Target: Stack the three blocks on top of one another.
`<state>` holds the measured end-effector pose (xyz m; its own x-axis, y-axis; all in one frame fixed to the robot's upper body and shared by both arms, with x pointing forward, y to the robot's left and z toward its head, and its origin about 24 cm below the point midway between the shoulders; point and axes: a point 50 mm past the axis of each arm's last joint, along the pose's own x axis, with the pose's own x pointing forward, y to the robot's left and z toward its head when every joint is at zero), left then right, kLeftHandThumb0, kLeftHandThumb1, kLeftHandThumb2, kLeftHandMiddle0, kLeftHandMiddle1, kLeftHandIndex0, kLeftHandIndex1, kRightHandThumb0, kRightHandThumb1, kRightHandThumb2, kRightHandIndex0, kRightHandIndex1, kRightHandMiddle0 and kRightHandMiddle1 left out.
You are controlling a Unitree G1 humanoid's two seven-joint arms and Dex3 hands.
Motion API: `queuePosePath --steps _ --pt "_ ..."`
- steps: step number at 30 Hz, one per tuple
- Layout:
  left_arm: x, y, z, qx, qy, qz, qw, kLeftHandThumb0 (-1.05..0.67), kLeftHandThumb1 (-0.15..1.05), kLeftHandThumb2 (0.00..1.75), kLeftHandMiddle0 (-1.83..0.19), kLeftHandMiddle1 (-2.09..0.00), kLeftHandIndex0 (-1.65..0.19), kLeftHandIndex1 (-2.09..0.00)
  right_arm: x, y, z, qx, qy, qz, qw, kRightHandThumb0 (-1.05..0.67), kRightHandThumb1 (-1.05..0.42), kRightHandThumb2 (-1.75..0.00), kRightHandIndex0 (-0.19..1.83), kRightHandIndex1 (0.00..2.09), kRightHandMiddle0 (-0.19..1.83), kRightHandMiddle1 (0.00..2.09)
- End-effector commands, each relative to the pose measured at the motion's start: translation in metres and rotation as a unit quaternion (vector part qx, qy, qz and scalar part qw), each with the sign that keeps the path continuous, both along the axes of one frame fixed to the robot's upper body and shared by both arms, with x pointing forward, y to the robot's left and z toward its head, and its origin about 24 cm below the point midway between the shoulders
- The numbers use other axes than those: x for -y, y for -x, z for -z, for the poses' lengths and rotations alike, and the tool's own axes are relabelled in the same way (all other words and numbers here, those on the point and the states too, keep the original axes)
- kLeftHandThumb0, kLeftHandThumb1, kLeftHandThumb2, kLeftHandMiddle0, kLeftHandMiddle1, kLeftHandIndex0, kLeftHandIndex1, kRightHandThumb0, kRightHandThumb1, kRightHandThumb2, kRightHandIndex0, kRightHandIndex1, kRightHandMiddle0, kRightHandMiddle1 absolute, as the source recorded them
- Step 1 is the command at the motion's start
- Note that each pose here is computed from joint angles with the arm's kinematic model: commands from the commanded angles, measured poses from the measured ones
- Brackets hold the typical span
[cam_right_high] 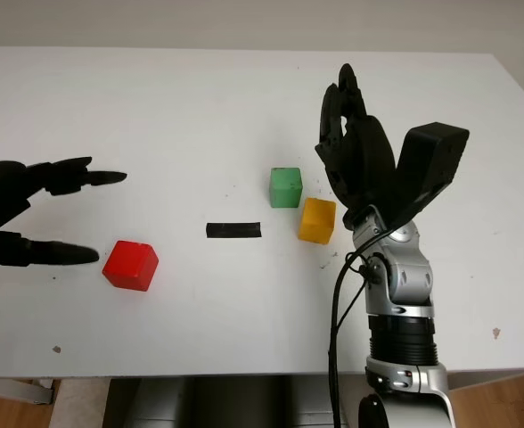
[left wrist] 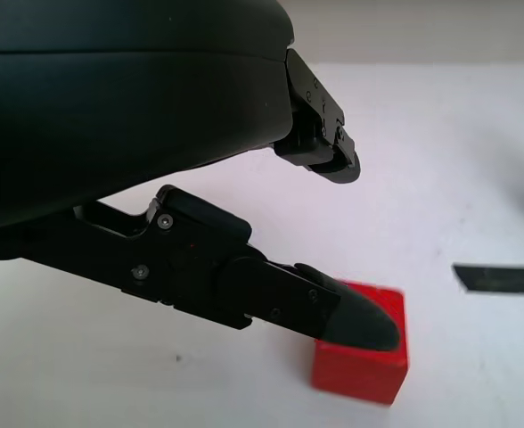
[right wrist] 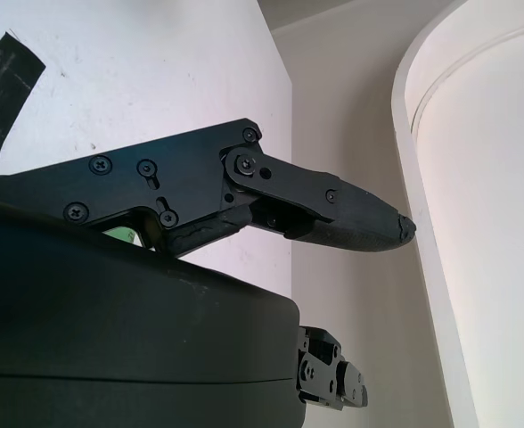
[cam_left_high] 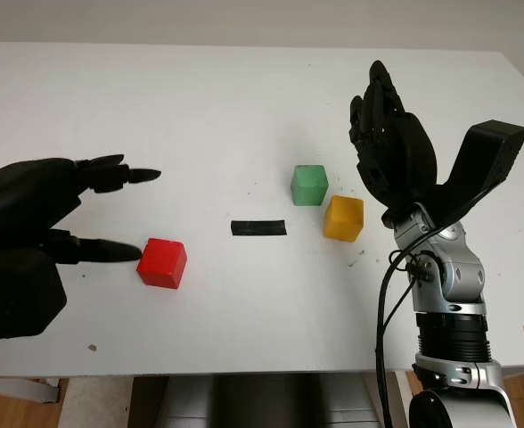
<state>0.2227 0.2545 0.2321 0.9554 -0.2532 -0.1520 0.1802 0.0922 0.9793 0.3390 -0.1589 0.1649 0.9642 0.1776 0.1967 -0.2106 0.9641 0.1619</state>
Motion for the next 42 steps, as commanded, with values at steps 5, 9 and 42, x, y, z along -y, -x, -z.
queuePosePath --steps 5,9,42 --pt "0.005 0.004 0.002 -0.012 -0.034 0.009 0.999 -0.84 0.99 0.05 -0.07 -0.04 -0.39 -0.12 0.001 -0.001 -0.01 0.02 0.004 0.001 1.0 -0.71 -1.05 -0.68 -0.19 0.0 -0.19 0.0" --pt "0.006 0.003 0.008 -0.013 -0.05 0.01 0.999 -0.84 1.01 0.06 -0.05 -0.04 -0.38 -0.1 0.001 -0.001 -0.01 0.021 0.004 0.001 1.0 -0.71 -1.05 -0.67 -0.19 0.0 -0.19 0.0" --pt "0.024 -0.018 0.05 -0.038 -0.047 0.037 0.997 -0.78 0.95 0.06 -0.04 -0.06 -0.07 -1.09 0.003 0.001 -0.011 0.024 0.004 0.006 1.0 -0.7 -1.05 -0.66 -0.19 0.0 -0.19 0.0"
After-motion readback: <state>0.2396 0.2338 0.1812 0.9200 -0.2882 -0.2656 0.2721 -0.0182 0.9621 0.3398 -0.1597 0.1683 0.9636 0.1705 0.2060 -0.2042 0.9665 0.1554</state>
